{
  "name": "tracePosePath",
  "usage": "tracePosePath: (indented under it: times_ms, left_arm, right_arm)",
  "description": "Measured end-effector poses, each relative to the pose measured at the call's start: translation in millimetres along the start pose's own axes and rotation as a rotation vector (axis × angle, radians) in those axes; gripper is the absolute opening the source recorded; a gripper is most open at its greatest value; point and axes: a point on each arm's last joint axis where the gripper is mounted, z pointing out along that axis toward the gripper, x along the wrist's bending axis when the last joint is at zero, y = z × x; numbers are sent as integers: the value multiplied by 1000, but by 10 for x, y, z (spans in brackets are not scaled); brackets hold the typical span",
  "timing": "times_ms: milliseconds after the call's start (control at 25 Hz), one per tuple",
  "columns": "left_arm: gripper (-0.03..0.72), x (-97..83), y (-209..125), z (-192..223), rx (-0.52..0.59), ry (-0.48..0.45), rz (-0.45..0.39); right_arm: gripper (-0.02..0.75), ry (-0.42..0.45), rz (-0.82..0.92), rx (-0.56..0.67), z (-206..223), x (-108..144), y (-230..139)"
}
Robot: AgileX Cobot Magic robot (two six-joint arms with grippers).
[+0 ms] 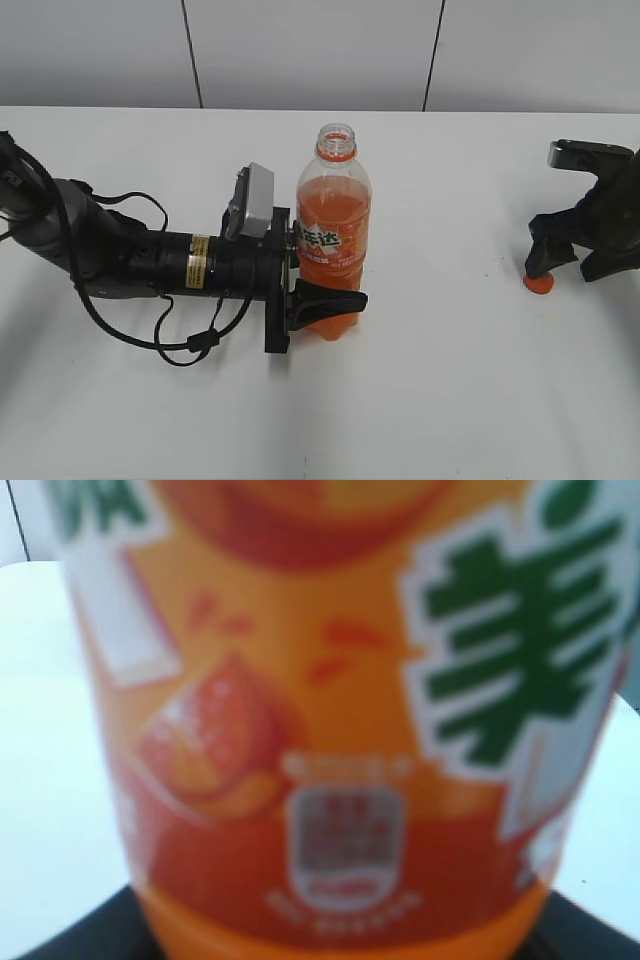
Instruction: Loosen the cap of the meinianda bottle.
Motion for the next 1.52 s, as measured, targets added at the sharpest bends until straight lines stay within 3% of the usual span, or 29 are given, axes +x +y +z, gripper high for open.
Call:
tracePosePath:
  times_ms: [200,320,480,960,1520]
  left_arm:
    - [449,5,-20,0,7,11,-46]
    - [515,4,-32,0,15,14,-113]
    - [592,11,-2,-5,14,18,-136]
    - [596,34,500,-93,-24,16,-151]
    - [594,-21,1103,-233,-71,12,-83]
  right_arm:
    - [591,0,-1,0,0,0,0]
    - [591,0,-1,0,0,0,0]
    - [591,0,-1,0,0,0,0]
    - [591,0,-1,0,0,0,0]
    - [591,0,0,0,0,0,0]
